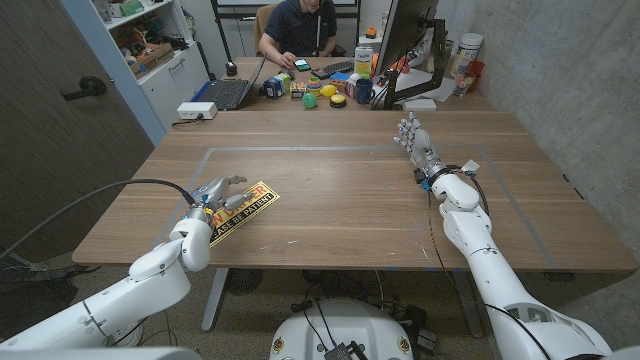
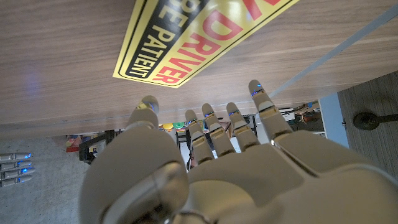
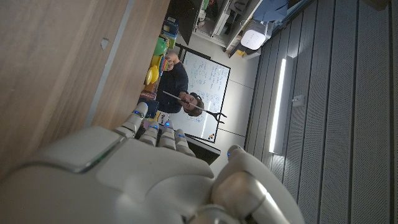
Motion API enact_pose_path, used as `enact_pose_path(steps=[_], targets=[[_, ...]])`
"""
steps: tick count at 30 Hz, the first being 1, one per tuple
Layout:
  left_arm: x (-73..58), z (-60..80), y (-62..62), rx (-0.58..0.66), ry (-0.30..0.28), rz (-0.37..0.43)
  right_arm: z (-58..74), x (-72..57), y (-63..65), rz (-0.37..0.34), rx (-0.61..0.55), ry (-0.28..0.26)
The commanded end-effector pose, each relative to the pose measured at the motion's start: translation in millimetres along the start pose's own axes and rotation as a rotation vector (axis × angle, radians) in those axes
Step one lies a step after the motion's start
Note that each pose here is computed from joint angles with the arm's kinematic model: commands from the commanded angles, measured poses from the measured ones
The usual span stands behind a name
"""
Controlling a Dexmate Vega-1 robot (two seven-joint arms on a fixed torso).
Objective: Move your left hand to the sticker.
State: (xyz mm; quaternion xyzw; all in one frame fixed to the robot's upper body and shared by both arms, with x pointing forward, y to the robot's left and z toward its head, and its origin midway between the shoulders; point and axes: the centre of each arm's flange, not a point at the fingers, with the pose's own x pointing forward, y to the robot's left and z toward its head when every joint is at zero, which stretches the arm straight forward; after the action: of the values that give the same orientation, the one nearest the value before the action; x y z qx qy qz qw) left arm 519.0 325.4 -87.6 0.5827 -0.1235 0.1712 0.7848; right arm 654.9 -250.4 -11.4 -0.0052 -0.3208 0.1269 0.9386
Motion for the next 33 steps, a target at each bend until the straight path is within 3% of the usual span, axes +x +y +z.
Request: enact_pose_path(steps=[1, 33], targets=[[-2.0, 0.5, 0.3, -0.002, -0.002, -0.005, -0.5, -2.6, 1.5, -0.003, 0.006, 0.003], [-2.7, -1.0, 1.4, -0.008, -0.008, -0.009, 0.3, -2.0, 3.7, 0.000, -0.003, 0.001]])
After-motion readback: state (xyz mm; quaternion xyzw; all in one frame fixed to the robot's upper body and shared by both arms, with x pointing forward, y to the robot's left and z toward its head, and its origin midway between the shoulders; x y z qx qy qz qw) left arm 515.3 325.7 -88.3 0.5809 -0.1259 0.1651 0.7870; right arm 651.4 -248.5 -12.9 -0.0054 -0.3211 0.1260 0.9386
